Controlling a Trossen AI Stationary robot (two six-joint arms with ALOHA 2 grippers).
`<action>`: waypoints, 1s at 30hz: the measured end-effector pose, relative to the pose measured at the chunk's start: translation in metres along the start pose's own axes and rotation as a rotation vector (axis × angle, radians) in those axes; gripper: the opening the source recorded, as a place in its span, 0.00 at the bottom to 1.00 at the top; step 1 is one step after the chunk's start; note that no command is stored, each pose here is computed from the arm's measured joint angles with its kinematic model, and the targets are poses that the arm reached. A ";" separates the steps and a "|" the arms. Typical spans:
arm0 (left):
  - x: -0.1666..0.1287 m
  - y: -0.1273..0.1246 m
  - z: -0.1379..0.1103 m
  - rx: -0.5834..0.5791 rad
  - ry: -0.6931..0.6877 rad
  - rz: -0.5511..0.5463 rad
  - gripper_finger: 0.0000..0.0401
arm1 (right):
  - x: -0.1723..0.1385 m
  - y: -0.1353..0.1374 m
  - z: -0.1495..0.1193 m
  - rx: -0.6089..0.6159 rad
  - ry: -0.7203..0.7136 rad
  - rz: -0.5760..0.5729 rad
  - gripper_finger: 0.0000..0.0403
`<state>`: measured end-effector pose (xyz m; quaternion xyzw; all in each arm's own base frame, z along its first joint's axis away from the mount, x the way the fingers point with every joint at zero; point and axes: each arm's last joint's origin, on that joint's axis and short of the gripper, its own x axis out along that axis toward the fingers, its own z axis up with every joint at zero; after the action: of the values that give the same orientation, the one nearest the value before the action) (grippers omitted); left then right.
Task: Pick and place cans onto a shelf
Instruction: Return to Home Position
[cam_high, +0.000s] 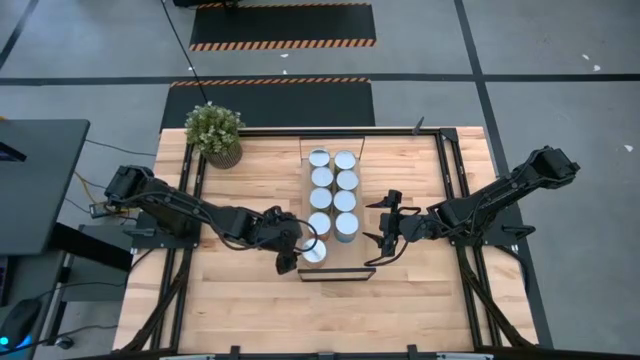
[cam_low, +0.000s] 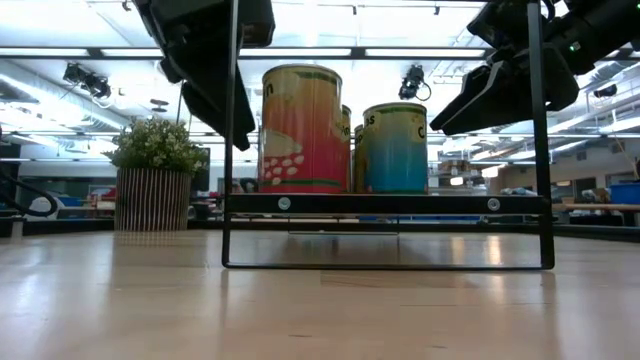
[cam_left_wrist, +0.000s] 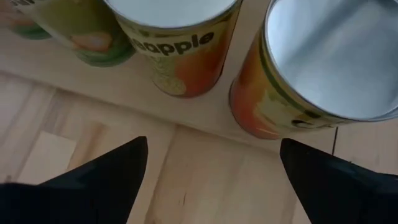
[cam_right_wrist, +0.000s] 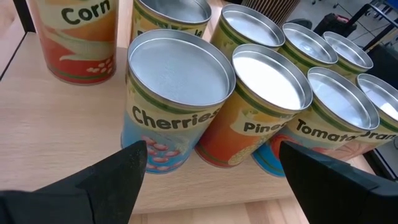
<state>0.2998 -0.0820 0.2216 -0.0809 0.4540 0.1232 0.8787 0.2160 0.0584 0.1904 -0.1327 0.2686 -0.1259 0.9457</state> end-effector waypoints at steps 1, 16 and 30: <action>0.000 0.000 0.000 -0.002 0.001 0.000 0.93 | 0.000 0.000 0.000 -0.001 0.001 0.000 0.93; -0.022 0.007 0.003 0.000 -0.032 -0.045 0.93 | -0.010 -0.005 0.002 -0.005 -0.006 0.005 0.93; -0.054 0.010 0.029 0.252 -0.369 -0.028 0.93 | -0.008 -0.010 -0.002 -0.011 -0.127 0.004 0.93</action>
<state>0.2897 -0.0729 0.2824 0.0472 0.2963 0.0661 0.9516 0.2068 0.0516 0.1959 -0.1452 0.2090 -0.1139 0.9603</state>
